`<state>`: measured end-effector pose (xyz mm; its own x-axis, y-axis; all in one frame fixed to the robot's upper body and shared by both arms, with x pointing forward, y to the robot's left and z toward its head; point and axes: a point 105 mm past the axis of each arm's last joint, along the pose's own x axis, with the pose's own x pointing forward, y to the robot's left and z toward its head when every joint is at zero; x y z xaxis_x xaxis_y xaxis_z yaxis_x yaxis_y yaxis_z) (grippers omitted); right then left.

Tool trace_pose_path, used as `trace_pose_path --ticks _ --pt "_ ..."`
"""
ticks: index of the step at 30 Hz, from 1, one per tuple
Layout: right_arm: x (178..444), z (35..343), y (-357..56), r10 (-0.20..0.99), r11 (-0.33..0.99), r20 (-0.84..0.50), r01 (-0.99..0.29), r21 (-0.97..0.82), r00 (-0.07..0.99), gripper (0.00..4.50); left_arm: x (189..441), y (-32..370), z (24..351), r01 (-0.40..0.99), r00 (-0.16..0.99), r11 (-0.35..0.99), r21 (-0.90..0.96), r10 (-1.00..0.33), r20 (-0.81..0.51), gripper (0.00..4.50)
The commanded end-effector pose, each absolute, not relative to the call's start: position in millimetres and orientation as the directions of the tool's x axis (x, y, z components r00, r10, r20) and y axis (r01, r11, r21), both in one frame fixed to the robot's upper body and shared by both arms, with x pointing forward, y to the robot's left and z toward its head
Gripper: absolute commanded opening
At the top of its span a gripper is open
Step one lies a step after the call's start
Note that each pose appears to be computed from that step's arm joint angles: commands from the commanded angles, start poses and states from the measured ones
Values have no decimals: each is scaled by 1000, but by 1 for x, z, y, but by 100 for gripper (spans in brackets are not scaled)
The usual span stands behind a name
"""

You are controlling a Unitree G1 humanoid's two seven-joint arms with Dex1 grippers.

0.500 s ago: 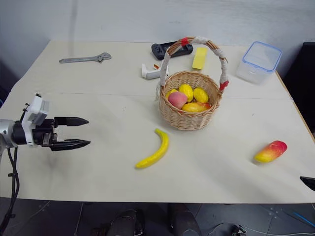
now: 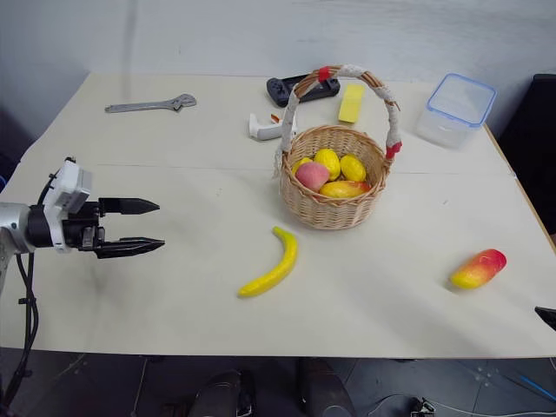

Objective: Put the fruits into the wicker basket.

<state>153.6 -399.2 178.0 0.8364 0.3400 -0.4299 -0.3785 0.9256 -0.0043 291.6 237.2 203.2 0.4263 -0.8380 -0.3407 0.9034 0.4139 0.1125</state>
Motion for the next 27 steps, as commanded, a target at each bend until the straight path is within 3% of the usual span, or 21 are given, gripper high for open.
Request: trace_pose_path --ticks 1,10,14,17,21,27 --pt "150 186 -401 317 930 -408 -366 -43 856 445 294 237 209 898 439 417 139 -836 -329 450" --pt "161 189 -390 337 923 -361 -380 -53 870 445 298 213 212 909 417 394 137 -867 -274 450" --pt "177 217 -354 427 879 -281 -467 -92 859 445 295 180 209 910 412 411 61 -874 -259 450" --pt "178 229 -317 534 812 -266 -574 -105 803 445 295 159 201 892 436 453 7 -855 -280 450" --pt "170 239 -248 719 629 -281 -767 -127 636 445 288 121 193 891 421 451 -49 -861 -286 450" --pt "159 249 -187 842 432 -270 -884 -181 467 445 291 88 156 863 374 475 -171 -829 -416 450"
